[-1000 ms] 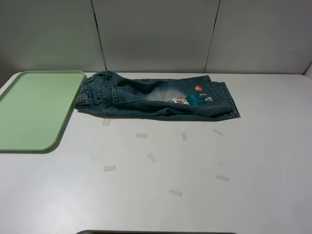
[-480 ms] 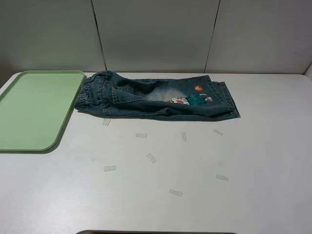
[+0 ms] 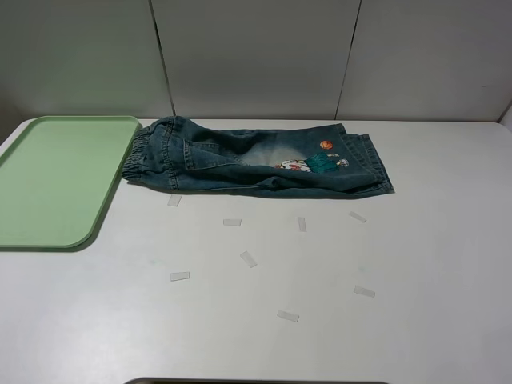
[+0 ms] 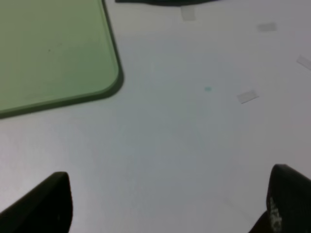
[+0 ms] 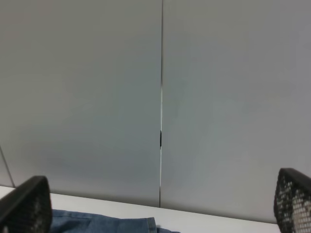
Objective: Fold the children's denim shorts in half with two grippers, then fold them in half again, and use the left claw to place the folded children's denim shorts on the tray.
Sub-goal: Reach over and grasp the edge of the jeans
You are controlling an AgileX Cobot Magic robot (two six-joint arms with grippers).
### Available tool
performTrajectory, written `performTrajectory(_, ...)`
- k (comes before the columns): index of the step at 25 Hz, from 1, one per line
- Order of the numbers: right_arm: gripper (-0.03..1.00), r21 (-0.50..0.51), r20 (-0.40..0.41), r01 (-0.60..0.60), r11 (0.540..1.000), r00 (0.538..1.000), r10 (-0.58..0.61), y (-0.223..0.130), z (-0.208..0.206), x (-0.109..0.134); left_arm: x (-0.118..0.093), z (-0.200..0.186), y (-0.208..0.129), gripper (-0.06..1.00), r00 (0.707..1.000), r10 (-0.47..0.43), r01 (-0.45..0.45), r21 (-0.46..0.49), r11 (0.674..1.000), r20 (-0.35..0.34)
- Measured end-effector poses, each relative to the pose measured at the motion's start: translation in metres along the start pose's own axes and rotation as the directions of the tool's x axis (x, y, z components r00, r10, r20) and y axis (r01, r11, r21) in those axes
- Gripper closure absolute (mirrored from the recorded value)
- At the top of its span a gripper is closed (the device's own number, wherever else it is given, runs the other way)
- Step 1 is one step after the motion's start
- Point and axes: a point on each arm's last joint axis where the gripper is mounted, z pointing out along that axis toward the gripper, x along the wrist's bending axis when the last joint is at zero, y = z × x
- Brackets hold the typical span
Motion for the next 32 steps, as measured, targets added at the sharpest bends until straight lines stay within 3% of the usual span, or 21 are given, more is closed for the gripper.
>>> performTrajectory(15,0.27,0.0,0.0,0.0,1.0,1.0,0.0,0.0,0.0,0.0,0.0,0.0,0.0,0.15,1.0,0.001,-0.001,0.0,1.0,-0.002)
performTrajectory(24,0.27,0.02,0.0,-0.006,1.0,1.0,0.006,-0.002,0.001,0.0,0.001,-0.01,-0.006,0.15,0.999,-0.022,0.019,-0.086,0.996,-0.029)
performTrajectory(32,0.27,0.111,-0.007,0.002,0.994,1.0,-0.002,-0.008,0.034,0.002,0.001,-0.01,-0.006,0.15,0.999,-0.026,0.023,-0.087,0.996,-0.035)
